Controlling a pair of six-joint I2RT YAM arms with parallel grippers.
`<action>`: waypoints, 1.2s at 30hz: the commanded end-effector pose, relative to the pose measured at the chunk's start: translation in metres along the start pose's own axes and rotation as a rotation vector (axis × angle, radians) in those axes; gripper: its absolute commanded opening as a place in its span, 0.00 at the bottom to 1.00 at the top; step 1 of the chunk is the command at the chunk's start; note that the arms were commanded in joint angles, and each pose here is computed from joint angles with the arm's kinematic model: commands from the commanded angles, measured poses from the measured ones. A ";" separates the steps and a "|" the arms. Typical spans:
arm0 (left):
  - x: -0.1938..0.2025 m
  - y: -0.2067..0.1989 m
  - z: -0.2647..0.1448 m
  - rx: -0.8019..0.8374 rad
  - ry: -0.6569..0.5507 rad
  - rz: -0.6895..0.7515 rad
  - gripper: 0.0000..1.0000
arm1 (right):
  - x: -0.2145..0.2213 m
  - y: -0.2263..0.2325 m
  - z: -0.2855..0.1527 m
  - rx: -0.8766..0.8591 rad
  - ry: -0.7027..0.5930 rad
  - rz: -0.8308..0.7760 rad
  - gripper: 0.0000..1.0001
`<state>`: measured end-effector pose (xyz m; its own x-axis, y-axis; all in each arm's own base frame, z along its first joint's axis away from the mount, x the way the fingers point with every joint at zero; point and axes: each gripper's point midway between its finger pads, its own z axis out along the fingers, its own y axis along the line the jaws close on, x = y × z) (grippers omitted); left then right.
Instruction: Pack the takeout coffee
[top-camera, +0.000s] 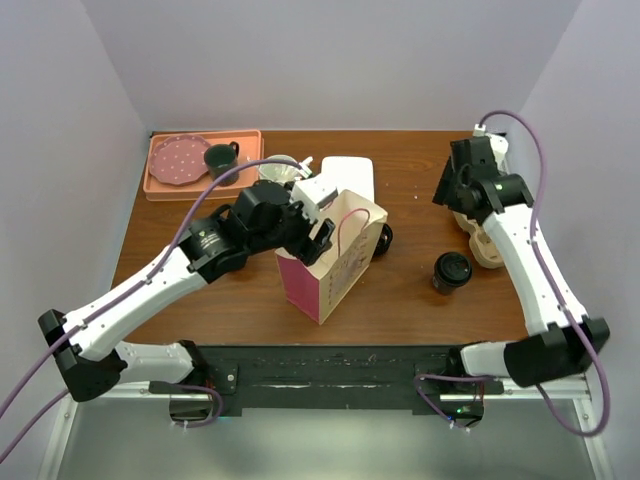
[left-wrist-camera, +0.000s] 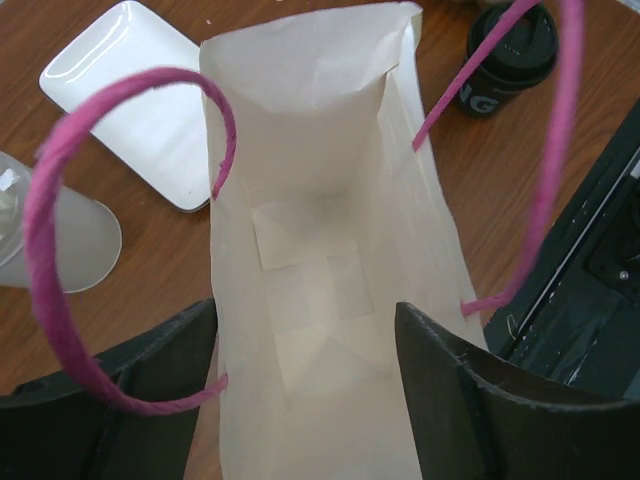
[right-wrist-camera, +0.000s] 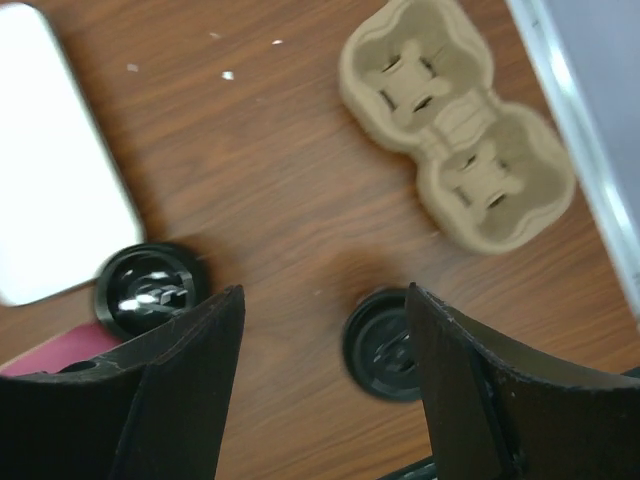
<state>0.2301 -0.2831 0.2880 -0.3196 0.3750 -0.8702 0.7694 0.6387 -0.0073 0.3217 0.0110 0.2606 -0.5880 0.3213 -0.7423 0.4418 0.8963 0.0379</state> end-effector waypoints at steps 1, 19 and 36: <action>-0.042 0.014 -0.032 -0.088 -0.144 -0.085 0.84 | -0.019 -0.019 0.034 0.071 -0.017 -0.240 0.70; -0.031 0.059 -0.108 -0.365 -0.180 -0.219 1.00 | 0.009 -0.083 0.153 -0.077 0.233 -0.292 0.59; -0.007 0.067 -0.088 -0.423 -0.115 -0.225 1.00 | 0.006 -0.089 0.198 -0.101 0.320 -0.430 0.56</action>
<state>0.2304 -0.1842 0.3312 -0.3799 0.1764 -0.9081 0.4172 0.9088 0.0020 0.4019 -0.1223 0.0966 -0.9061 0.0308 -0.4219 0.0953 0.9866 -0.1327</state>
